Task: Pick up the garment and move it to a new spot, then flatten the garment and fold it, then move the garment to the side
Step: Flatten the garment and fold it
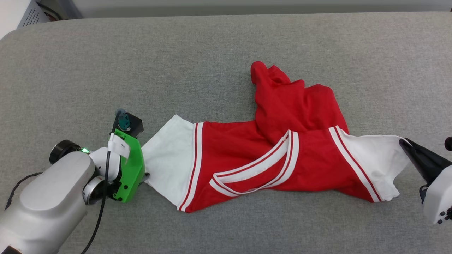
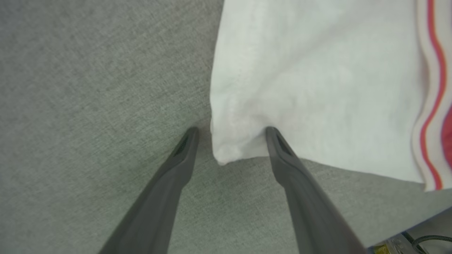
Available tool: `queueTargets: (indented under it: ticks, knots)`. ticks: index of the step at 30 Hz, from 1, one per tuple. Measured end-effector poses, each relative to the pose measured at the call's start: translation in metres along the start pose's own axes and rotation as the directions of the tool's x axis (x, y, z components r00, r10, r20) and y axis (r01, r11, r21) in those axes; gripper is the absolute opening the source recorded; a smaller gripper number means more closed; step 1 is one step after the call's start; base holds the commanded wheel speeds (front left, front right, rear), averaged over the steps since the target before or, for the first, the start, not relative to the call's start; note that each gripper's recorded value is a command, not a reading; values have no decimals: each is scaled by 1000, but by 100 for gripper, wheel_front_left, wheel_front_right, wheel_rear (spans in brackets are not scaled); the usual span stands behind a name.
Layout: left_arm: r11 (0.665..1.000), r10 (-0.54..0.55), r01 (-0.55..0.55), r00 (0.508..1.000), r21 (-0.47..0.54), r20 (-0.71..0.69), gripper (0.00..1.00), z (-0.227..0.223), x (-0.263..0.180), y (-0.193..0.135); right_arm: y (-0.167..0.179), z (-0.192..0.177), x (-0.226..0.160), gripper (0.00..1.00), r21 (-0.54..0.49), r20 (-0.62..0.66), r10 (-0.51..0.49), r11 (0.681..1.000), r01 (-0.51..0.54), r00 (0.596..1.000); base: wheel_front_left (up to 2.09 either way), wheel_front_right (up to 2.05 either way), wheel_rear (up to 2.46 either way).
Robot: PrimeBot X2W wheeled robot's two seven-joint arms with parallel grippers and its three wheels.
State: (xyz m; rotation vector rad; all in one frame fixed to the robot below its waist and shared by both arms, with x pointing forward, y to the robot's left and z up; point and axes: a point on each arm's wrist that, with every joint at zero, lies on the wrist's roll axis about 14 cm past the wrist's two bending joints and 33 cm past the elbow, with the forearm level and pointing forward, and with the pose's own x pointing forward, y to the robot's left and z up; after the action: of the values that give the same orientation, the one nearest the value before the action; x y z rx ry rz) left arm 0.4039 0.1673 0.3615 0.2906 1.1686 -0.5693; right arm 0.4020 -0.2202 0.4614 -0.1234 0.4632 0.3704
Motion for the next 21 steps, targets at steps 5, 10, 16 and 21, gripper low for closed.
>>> queueTargets:
  ticks: [5, 10, 16, 21]
  knots:
    - [1000, -12, 14, 998, -19, 68, 0, 10, 1, -1, 4, -2, 1, 0, 8, 3, 9, 1000, -9, 1000, 0, 0, 0]
    - [999, -6, 15, 976, -37, 218, 0, 30, -11, -2, 2, 12, -3, 0, -2, 61, -2, 1000, 2, 998, 0, 0, 0]
    - [997, 3, 32, 892, -71, 453, 0, 71, -54, 0, -15, 41, -17, 0, -29, 169, -51, 998, 57, 984, 0, 0, 0]
    - [998, -2, 42, 782, -49, 624, 0, 108, -105, -2, -28, 70, -32, 0, -68, 254, -84, 992, 104, 963, 0, 0, 0]
